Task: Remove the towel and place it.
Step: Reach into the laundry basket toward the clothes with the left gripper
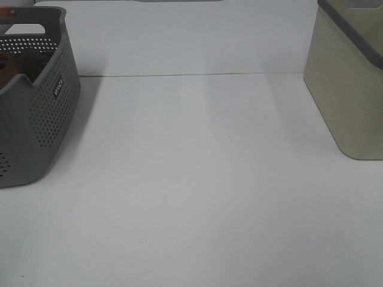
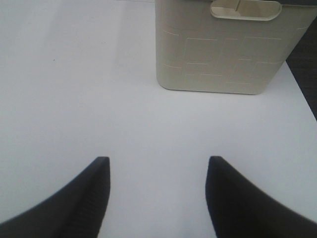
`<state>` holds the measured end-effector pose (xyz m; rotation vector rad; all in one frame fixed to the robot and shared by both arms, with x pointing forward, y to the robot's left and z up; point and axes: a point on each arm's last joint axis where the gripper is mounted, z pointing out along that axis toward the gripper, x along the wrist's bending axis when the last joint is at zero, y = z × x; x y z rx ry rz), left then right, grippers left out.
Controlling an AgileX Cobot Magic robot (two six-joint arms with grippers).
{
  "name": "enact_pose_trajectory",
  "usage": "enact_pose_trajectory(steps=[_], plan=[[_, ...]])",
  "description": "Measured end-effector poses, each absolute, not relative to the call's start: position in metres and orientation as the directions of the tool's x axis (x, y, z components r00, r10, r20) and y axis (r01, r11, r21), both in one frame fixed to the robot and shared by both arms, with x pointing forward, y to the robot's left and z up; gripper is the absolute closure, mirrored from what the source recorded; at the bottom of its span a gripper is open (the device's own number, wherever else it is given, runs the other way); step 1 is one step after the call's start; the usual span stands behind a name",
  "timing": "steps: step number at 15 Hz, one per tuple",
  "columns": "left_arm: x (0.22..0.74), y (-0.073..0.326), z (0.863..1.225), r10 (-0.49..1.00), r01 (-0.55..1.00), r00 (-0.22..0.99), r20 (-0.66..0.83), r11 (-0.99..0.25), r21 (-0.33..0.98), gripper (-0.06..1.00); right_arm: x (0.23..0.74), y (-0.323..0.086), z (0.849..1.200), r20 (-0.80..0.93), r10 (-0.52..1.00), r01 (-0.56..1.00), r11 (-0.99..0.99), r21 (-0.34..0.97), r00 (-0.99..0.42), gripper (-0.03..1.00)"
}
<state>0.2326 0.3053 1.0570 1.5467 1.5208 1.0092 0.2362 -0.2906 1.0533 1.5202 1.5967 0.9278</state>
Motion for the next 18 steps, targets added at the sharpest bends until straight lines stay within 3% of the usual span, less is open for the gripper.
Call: enact_pose_trajectory(steps=[3,8,13,14,18], plan=[[0.246,0.302,1.074,1.0,0.377,0.013,-0.001,-0.004,0.926,0.26,0.236,-0.291,1.053,-0.028,0.999,0.47,0.04,0.882,-0.032,0.41],[0.32,0.3,1.092,0.998,0.408,-0.006,-0.056,0.053,0.911,0.26,0.236,-0.291,1.053,-0.028,0.999,0.47,0.04,0.882,-0.032,0.41],[0.419,0.299,1.14,0.995,0.497,-0.049,-0.091,0.103,0.862,0.26,0.236,-0.291,1.053,-0.028,0.999,0.47,0.04,0.882,-0.032,0.41],[0.464,0.3,1.153,0.995,0.553,-0.069,-0.069,0.096,0.828,0.26,0.236,-0.291,1.053,-0.028,0.999,0.47,0.04,0.882,-0.032,0.41],[0.519,0.304,1.165,0.99,0.641,-0.131,-0.044,0.118,0.758,0.26,0.236,-0.291,1.053,-0.028,0.999,0.47,0.04,0.882,-0.032,0.41]])
